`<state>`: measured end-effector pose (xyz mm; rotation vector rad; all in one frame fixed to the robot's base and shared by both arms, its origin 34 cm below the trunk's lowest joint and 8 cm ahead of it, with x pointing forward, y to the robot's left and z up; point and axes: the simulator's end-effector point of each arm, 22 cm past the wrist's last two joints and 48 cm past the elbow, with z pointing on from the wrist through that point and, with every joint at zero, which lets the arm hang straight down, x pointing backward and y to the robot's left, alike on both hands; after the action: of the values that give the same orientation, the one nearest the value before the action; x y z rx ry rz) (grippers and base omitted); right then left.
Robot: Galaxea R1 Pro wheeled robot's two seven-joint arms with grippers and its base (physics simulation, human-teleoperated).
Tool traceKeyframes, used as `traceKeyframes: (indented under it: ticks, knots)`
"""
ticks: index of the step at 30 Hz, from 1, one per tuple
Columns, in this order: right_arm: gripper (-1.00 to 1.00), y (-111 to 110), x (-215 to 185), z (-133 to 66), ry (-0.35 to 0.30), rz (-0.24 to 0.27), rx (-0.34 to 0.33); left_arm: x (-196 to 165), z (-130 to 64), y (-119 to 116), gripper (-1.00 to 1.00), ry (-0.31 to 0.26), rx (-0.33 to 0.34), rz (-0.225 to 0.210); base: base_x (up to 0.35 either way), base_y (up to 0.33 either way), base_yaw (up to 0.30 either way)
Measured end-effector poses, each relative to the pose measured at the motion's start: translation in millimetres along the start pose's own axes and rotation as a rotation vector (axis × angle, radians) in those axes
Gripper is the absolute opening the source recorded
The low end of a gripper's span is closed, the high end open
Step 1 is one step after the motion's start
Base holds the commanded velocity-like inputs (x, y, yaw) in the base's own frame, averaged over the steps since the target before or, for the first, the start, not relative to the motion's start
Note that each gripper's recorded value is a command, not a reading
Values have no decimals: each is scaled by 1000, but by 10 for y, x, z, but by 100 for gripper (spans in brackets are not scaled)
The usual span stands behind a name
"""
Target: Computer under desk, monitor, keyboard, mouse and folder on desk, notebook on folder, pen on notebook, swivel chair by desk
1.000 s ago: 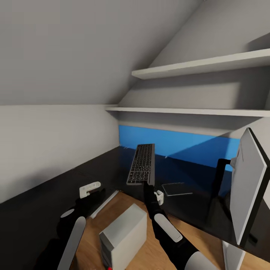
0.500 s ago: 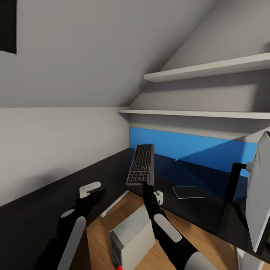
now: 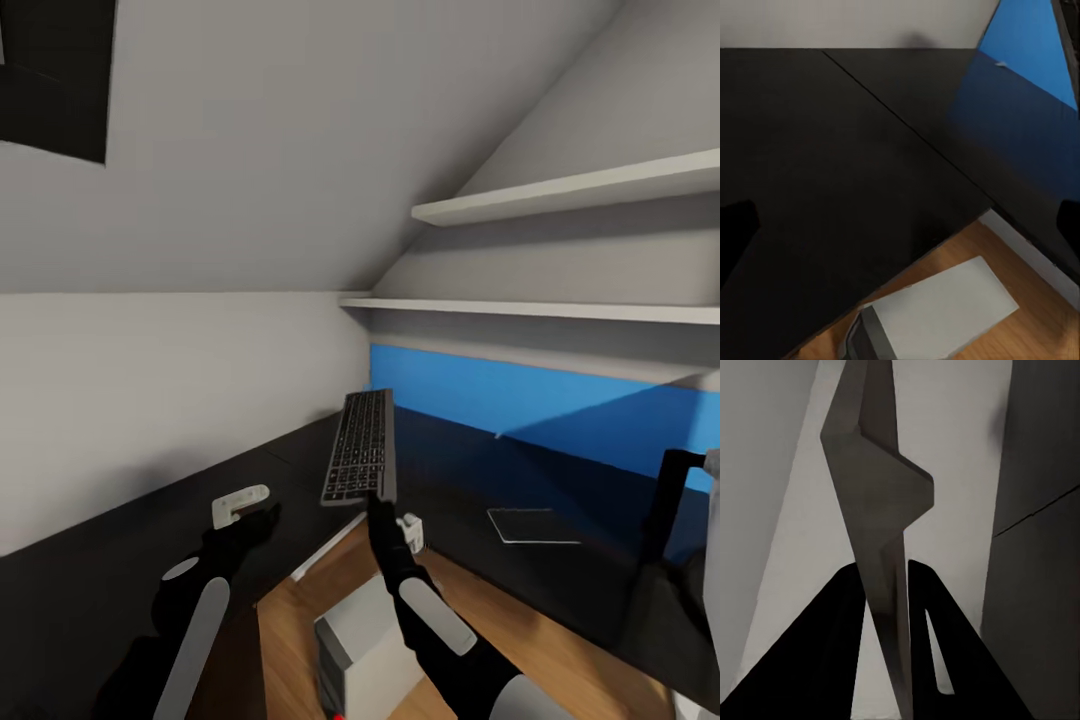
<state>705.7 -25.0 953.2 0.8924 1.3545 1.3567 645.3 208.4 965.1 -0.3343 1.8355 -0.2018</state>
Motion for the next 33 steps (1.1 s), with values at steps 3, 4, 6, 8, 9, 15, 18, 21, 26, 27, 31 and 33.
traceKeyframes:
  ticks: [3,4,6,8,9,15,18,21,26,27,31,33]
  knots:
    - [-100,-15,41,-9,9,-5,12,-8,-8,2,100,-1,-1,1,0,0,212]
    - [-100,-8,39,-9,8,-5,11,-13,-11,1,100,-2,-1,1,0,0,227]
    - [-100,-1,42,-11,9,-6,11,-17,-14,-1,100,-3,0,0,0,0,252]
    - [-100,0,41,-11,9,-7,11,-17,-16,-1,100,-3,0,0,0,0,271]
    - [-100,0,39,-12,9,-7,12,-18,-16,-1,100,-4,0,1,0,0,279]
    - [-100,-30,35,-13,9,-8,25,-21,-18,-1,100,-4,0,1,0,0,285]
    - [-100,-42,35,-13,9,-9,30,-22,-18,-3,100,-5,0,0,0,0,288]
    - [-100,-43,36,-13,9,-9,31,-20,-18,-1,100,-4,0,0,0,0,289]
    - [-100,-42,39,-14,10,-9,31,-20,-18,-2,100,-4,0,0,0,0,289]
    - [-100,-42,43,-14,11,-10,31,-20,-18,-3,100,-4,0,0,0,0,289]
    - [-100,-46,87,-23,22,-17,31,-18,-17,-3,100,-4,0,0,0,0,289]
    - [-100,-43,93,-24,23,-18,30,-19,-18,-4,100,-4,0,0,0,0,289]
